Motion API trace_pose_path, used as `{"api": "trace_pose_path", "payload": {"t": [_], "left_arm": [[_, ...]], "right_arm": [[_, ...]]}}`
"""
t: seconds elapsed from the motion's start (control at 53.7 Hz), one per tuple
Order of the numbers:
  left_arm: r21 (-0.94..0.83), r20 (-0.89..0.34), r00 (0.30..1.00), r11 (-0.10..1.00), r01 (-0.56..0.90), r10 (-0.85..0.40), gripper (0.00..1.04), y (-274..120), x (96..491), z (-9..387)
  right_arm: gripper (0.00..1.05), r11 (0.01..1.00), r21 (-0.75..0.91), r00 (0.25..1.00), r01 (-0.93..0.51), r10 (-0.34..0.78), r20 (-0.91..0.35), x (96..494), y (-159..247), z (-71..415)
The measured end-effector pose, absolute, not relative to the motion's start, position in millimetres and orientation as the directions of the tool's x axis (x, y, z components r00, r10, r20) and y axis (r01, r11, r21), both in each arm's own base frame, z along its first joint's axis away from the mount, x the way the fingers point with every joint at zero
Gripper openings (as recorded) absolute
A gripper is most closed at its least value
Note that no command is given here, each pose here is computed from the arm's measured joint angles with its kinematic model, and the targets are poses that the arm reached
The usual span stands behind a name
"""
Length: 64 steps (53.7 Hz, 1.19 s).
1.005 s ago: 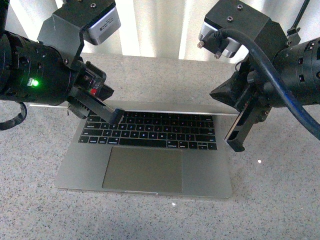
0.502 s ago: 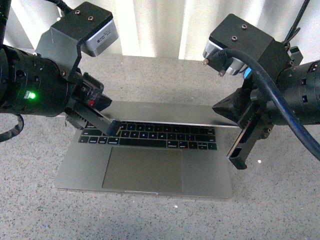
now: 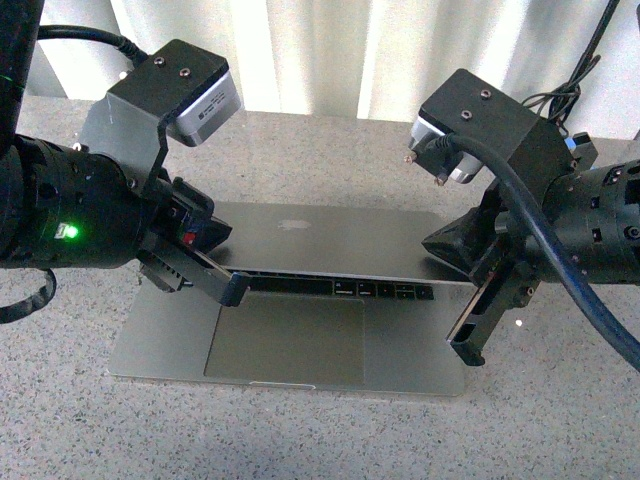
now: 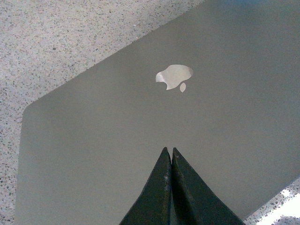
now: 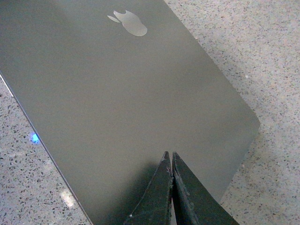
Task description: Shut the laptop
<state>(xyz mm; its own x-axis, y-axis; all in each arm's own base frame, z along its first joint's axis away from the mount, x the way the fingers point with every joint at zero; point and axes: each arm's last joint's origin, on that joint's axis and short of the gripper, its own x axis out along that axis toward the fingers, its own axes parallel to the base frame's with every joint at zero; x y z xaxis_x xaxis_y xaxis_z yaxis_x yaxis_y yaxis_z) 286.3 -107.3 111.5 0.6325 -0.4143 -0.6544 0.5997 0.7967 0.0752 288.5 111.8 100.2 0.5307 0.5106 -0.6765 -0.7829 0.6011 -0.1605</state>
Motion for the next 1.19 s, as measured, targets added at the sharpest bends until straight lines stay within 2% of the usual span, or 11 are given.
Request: {"api": "trace_pose_path", "payload": {"t": [1.191], "left_arm": [[-0.052, -0.666, 0.603, 0.835, 0.549, -0.438, 0.04, -109, 280, 71]], "right_arm": [[0.01, 0.624, -0.069, 0.469, -0.778, 0.504, -0.726, 281, 112, 64]]}}
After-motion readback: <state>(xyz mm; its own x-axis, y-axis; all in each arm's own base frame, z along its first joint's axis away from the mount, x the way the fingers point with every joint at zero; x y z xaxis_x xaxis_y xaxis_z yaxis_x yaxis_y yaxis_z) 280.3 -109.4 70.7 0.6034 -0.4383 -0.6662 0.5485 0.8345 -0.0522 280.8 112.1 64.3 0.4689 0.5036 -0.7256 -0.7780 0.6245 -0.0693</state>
